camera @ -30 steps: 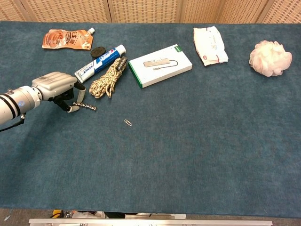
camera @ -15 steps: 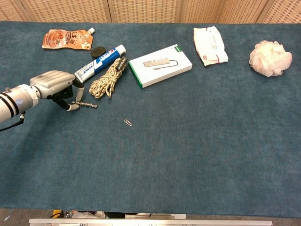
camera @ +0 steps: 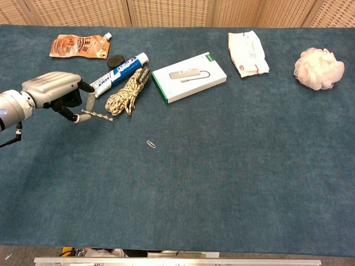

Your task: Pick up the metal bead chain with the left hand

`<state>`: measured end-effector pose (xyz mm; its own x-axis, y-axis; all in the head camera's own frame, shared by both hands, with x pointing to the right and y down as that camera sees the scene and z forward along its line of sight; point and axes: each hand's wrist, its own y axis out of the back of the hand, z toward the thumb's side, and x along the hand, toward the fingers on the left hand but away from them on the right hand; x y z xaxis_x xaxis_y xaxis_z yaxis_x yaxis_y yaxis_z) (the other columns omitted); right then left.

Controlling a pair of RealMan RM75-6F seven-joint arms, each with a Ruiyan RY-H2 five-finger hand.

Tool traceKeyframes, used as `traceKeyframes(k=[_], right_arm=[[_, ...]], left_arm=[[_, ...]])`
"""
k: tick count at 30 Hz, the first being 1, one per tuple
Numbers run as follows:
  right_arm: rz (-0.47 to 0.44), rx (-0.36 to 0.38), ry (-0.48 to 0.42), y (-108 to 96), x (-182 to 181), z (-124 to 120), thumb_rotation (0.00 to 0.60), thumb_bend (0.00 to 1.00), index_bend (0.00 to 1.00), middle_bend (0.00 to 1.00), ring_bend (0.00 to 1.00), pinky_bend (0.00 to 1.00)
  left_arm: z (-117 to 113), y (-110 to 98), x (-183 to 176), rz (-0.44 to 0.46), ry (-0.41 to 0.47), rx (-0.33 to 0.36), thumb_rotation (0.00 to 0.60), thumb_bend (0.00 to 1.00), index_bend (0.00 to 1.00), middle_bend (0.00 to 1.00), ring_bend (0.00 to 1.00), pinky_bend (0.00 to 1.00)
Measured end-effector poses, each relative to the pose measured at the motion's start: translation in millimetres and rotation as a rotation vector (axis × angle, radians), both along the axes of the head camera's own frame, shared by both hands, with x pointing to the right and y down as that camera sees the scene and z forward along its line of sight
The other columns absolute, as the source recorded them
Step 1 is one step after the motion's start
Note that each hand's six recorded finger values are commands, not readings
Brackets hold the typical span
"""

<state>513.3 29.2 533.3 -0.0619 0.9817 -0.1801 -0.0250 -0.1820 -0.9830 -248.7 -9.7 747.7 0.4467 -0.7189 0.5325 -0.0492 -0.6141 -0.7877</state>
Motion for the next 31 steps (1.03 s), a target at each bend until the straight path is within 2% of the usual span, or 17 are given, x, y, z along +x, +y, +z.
traceKeyframes(k=[8, 13, 19, 23, 31], right_arm=[[0.000, -0.005, -0.007, 0, 0, 2, 0.600, 0.11, 0.43, 0.51, 0.44, 0.46], [0.002, -0.007, -0.013, -1, 1, 4, 0.600, 0.11, 0.43, 0.51, 0.44, 0.46], [0.011, -0.013, -0.014, 1, 6, 5, 0.600, 0.11, 0.43, 0.51, 0.44, 0.46], [0.017, -0.015, -0.015, 2, 9, 6, 0.600, 0.11, 0.43, 0.51, 0.44, 0.46], [0.026, -0.011, -0.016, 4, 13, 4, 0.600, 0.11, 0.43, 0.51, 0.44, 0.46]], left_arm=[[-31, 16, 24, 0.031, 0.106, -0.014, 0.600, 0.36, 0.59, 1.00, 1.00, 1.00], [-36, 24, 38, 0.060, 0.126, -0.017, 0.600, 0.36, 0.59, 1.00, 1.00, 1.00], [-32, 34, 60, 0.103, 0.130, -0.012, 0.600, 0.36, 0.59, 1.00, 1.00, 1.00], [-20, 43, 75, 0.133, 0.119, -0.019, 0.600, 0.36, 0.59, 1.00, 1.00, 1.00], [-10, 47, 89, 0.129, 0.129, -0.044, 0.600, 0.36, 0.59, 1.00, 1.00, 1.00]])
